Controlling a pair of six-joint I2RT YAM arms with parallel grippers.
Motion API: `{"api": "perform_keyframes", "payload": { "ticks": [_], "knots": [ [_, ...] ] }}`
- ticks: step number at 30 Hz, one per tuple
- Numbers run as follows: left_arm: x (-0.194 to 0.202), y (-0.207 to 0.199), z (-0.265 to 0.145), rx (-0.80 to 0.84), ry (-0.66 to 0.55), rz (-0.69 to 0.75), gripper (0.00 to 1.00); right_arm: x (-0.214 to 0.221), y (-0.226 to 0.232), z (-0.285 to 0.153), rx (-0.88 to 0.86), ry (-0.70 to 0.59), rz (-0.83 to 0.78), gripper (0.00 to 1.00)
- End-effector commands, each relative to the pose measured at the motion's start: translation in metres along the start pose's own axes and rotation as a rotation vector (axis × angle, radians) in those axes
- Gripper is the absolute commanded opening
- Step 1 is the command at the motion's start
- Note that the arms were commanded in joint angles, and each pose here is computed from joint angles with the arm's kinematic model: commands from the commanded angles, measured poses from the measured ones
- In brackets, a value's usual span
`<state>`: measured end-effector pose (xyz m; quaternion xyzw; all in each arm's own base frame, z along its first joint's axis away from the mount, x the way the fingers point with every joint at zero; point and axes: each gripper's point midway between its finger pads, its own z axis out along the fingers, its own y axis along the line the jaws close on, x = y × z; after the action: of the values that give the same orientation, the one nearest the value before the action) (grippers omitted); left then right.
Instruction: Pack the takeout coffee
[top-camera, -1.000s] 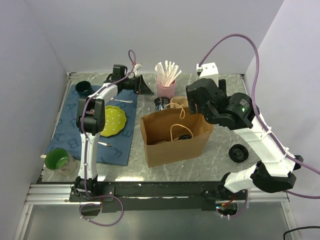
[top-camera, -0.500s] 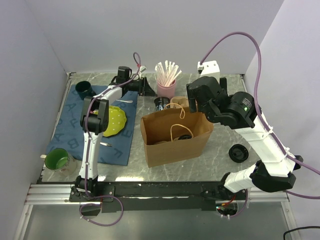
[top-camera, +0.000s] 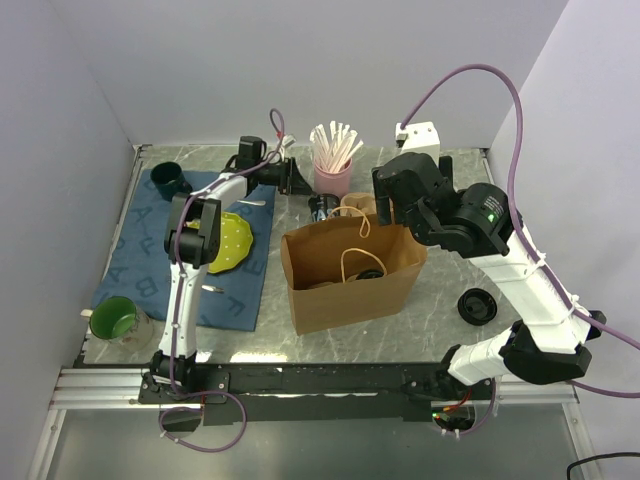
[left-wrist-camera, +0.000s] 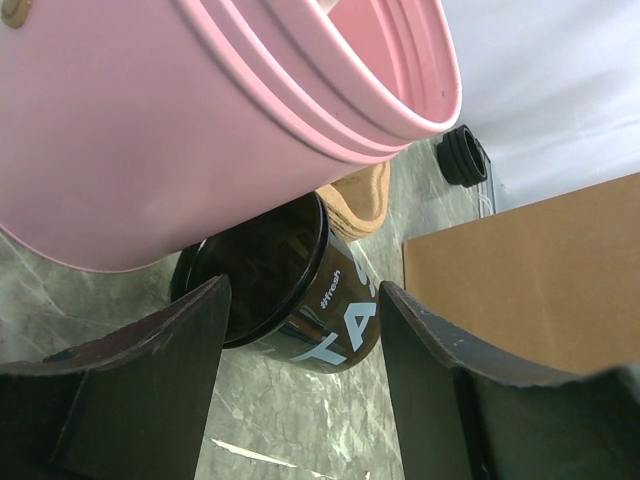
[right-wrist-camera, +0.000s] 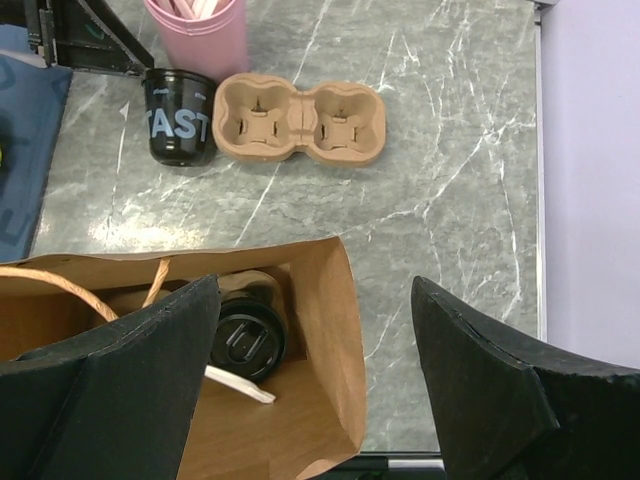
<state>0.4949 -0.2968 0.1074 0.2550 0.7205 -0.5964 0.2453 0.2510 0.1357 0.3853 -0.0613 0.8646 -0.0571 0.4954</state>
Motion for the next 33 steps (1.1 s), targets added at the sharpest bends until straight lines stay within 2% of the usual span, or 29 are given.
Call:
{"api": "perform_keyframes", "payload": {
  "ticks": [1,10,19,26,33],
  "knots": [
    [-0.002,-0.012,0.006,0.075,0.015,0.082,0.66,0.009,-0.012,-0.006,0.022,0.033,-0.012,0.84],
    [0.006,-0.015,0.005,0.061,0.04,0.083,0.57,0.009,-0.013,-0.005,0.022,0.029,-0.032,0.84],
    [0.007,-0.024,0.0,0.049,0.051,0.094,0.36,0.012,-0.011,-0.004,0.007,0.033,-0.057,0.84],
    [0.0,-0.03,-0.004,0.025,0.048,0.098,0.12,0.015,-0.015,-0.006,0.002,0.022,-0.063,0.85],
    [-0.02,-0.055,-0.016,-0.045,0.031,0.135,0.01,0.014,-0.021,-0.009,0.002,-0.008,-0.063,0.85]
  ]
}}
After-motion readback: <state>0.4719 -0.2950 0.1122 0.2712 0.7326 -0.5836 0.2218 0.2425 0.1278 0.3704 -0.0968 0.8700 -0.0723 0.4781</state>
